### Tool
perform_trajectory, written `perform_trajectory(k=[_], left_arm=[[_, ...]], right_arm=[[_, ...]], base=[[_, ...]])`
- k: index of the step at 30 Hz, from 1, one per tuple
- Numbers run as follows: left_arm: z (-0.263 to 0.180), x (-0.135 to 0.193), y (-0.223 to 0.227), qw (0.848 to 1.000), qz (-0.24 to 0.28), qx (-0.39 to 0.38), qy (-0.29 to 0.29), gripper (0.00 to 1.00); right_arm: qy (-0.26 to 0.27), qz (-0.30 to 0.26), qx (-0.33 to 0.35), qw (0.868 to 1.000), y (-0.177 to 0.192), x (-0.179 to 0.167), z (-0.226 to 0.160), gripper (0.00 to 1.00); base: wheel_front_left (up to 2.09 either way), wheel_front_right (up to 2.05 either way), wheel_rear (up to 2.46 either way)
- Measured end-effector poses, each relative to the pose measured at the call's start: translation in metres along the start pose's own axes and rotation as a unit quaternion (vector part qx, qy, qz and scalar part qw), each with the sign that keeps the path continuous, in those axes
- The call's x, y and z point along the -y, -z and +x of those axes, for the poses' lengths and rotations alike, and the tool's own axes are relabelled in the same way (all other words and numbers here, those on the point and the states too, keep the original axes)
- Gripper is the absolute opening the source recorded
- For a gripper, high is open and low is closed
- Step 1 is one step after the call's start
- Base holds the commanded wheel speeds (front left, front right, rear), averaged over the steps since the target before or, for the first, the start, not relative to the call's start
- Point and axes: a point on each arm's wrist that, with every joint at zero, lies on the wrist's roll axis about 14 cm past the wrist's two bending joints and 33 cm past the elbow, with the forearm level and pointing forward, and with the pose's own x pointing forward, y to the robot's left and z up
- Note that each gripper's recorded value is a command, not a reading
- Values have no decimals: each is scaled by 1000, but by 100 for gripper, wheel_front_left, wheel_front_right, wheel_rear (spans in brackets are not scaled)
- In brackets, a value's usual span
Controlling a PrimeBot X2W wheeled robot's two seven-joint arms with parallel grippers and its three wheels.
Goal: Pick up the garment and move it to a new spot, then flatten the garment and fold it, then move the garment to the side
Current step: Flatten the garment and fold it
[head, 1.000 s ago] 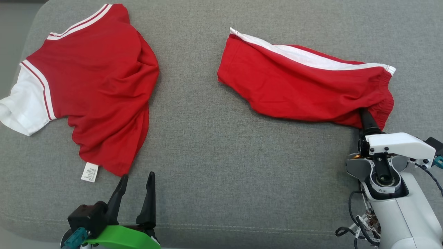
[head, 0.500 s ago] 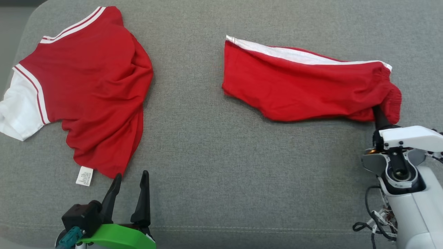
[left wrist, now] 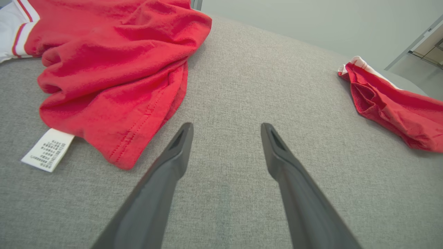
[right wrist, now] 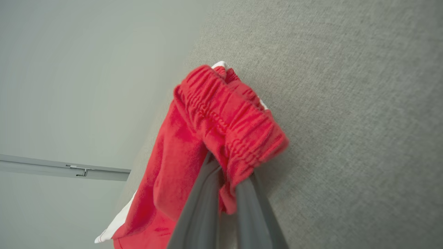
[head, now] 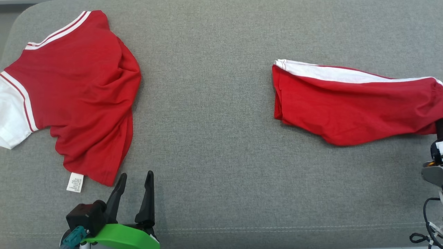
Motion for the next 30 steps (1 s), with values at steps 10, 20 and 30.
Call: perform_trajectory(k=[10,20,30], left_arm=[[2,8,5,1000,-7,-8,9,100],[-3,5,-3,1000,-24,8,-3,100],[-13,-11,-10,998,-43,27,-37,100]], right_arm=[[-97,-93,5,991,-14,-45,-2,0],[-277,-239,-122,923,59,-132,-32,0],[-322,-317,-230,862,118,-147,-56,0]], base=[[0,0,0],[0,0,0],[0,0,0]])
